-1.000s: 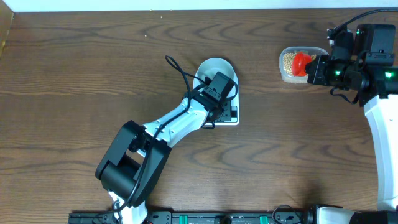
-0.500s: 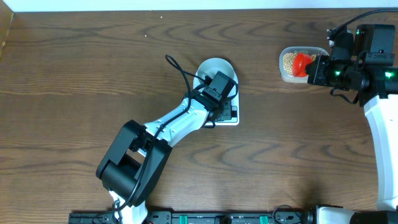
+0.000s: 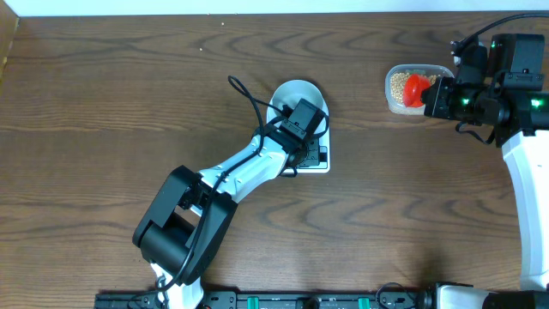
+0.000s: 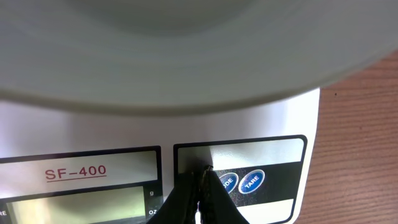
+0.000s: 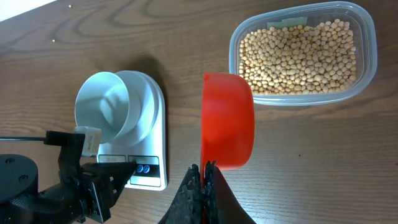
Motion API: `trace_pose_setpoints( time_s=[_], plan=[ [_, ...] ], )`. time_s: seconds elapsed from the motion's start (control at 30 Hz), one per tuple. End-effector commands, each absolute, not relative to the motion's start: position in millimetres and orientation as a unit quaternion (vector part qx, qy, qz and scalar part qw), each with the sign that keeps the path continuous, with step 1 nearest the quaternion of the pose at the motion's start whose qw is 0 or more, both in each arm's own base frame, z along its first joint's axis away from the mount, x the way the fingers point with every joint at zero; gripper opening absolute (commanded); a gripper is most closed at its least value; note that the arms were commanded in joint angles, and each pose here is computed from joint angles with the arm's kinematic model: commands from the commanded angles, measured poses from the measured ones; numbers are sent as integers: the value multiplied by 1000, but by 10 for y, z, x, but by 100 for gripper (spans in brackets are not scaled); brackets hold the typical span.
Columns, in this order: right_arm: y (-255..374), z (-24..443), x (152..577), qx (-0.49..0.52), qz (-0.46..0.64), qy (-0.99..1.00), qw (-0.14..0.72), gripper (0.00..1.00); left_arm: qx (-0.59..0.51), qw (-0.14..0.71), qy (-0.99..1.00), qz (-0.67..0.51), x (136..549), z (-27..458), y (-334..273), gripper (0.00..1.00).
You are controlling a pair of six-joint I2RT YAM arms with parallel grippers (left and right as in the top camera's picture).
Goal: Scoop item into bowl and weigh 50g on scale
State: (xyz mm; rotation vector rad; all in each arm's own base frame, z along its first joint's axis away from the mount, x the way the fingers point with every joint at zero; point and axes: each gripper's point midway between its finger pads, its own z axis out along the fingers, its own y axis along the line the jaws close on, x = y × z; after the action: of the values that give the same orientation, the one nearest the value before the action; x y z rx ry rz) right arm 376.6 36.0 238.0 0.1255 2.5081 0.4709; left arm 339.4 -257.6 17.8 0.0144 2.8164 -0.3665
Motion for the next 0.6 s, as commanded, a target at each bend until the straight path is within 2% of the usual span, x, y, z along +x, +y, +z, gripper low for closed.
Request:
trace_pose_setpoints(
  time_s=[0.0, 0.57],
  plan=[
    [343, 2472, 3770, 42, 173, 936, 302, 1, 2, 127, 985, -115, 3295, 22, -2560, 7],
    [300, 2460, 3775, 46, 161, 938, 303, 1, -27, 107, 988, -109, 3255, -95, -2517, 7]
  ],
)
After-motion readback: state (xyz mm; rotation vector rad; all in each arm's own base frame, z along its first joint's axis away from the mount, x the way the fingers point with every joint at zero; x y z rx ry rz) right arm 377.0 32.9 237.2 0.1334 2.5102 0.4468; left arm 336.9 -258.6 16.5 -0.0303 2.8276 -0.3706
